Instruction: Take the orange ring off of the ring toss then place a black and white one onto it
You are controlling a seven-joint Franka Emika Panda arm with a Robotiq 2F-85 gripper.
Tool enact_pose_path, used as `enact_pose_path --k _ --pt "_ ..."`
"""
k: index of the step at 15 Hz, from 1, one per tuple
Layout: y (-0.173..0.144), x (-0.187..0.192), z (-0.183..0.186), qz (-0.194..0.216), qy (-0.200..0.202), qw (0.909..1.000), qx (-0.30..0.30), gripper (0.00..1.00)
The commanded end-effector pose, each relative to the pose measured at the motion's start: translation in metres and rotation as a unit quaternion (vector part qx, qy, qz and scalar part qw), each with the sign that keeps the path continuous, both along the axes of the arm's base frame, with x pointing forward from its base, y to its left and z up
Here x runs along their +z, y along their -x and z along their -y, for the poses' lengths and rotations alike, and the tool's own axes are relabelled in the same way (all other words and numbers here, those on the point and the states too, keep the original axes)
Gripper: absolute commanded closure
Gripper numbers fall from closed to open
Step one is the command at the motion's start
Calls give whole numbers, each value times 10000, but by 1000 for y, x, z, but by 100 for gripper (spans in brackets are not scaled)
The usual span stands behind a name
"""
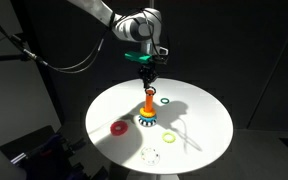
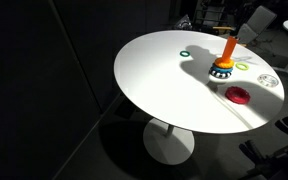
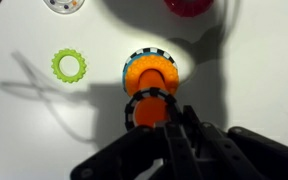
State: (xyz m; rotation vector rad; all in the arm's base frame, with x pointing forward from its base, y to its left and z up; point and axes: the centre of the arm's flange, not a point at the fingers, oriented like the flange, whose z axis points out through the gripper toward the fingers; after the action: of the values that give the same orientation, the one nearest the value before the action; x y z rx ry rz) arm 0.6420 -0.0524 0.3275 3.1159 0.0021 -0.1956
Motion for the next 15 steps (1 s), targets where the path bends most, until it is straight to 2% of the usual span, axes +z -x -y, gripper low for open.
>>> enact_pose_path --k 1,6,15 --pt "-14 5 -2 -105 -34 9999 73 95" --pt "-20 11 -1 -254 -16 9996 84 95" --pt "-28 16 3 -680 320 9972 43 95"
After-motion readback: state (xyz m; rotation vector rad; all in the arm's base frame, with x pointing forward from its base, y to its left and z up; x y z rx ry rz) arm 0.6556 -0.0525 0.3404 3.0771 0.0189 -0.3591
